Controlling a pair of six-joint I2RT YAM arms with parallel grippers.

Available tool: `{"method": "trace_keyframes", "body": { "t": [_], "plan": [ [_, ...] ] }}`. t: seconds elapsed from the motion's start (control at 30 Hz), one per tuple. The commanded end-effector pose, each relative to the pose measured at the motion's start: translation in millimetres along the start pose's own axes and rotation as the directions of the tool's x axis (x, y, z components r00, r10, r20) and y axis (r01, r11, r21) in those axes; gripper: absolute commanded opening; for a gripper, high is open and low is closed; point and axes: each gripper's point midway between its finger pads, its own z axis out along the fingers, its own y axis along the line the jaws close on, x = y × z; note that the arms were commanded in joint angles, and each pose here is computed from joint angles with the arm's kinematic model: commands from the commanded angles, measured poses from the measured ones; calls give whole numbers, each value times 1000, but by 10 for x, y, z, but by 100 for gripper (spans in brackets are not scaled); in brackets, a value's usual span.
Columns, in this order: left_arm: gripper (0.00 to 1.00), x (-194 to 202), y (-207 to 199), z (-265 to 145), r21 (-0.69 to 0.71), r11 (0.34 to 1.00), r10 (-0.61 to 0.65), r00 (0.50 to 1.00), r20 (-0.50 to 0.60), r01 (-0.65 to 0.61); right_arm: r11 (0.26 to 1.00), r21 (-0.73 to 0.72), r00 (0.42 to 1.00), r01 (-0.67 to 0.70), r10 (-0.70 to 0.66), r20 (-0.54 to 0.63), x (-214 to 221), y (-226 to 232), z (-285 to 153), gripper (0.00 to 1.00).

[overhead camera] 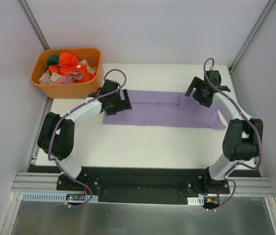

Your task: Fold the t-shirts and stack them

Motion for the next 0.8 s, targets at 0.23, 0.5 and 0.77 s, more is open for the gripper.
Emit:
{"method": "trace_keyframes", "body": {
  "t": [0.23, 0.5, 0.77],
  "plan": [
    [99, -292, -337, 439, 1, 989, 148, 989, -16, -148, 979, 128, 954, -156, 183, -238, 1030, -637, -60, 96],
    [99, 542, -72, 470, 10, 996, 90, 966, -243, -90, 961, 130, 907, -245, 275, -318, 866, -696, 505, 96],
    [99, 1844, -930, -204, 378, 920, 284, 839, -463, -103, 989, -47, 942, -142, 121, -314, -267, 68, 1291, 96]
  ]
}}
